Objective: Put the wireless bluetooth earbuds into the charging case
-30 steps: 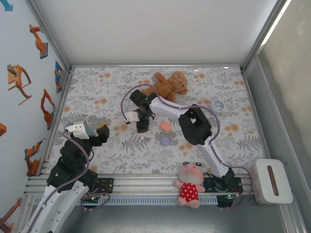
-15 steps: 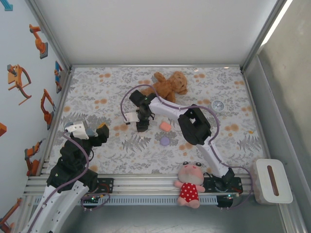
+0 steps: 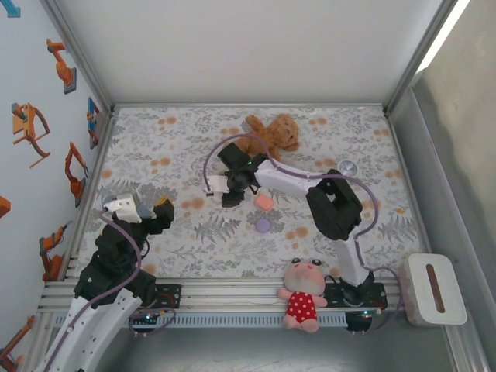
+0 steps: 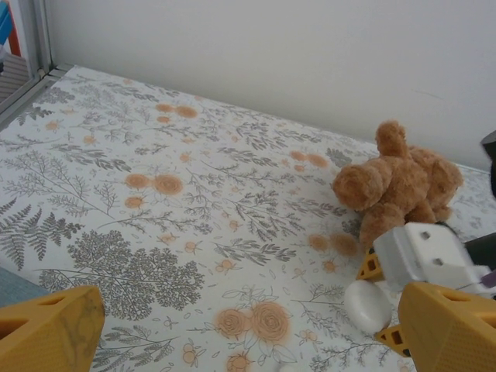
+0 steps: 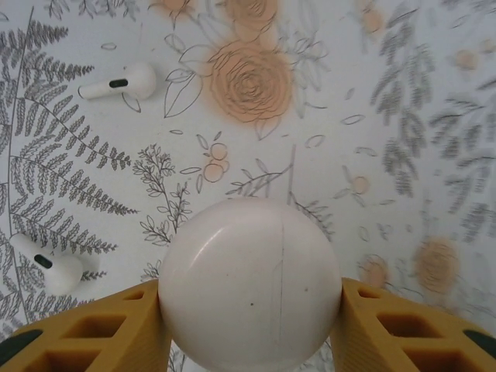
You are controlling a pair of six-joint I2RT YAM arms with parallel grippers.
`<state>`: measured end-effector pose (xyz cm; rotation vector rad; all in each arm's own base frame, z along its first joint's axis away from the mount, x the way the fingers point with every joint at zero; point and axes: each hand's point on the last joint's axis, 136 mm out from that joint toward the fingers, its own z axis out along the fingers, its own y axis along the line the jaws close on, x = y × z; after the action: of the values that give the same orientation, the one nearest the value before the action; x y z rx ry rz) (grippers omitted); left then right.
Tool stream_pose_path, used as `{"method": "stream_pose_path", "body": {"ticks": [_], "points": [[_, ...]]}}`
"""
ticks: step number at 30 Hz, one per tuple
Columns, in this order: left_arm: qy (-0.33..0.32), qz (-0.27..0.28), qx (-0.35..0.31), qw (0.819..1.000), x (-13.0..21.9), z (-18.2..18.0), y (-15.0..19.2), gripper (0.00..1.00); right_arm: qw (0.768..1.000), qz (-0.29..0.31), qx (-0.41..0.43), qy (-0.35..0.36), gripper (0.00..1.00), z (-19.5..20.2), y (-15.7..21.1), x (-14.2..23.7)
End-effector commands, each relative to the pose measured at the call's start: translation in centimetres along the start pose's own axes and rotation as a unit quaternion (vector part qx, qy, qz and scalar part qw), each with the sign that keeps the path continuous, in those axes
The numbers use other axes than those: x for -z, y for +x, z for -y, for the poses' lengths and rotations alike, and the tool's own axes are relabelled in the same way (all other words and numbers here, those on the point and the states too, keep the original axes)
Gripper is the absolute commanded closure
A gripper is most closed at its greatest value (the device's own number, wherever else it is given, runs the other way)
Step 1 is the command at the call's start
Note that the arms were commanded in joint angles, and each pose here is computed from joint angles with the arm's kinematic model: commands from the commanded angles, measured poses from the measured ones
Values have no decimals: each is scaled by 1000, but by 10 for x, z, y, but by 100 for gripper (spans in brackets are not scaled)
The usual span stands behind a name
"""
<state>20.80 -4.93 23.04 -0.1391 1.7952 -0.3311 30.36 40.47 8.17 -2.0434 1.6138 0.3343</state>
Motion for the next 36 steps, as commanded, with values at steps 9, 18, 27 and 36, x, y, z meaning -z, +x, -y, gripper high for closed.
{"method": "stream_pose_path", "body": {"ticks": [9, 18, 27, 36], "points": [[127, -11, 33, 991, 0, 57, -27, 2, 977, 100, -3, 187, 50, 20, -37, 135], [330, -74, 47, 940, 2, 151, -53, 11, 958, 147, -12, 246, 50, -4, -41, 209], [436, -145, 49, 887, 5, 213, -53, 20, 948, 171, -17, 268, 50, -33, -34, 255], [477, -176, 37, 860, 2, 254, -46, 28, 947, 181, -34, 262, 52, -49, -27, 264]]}}
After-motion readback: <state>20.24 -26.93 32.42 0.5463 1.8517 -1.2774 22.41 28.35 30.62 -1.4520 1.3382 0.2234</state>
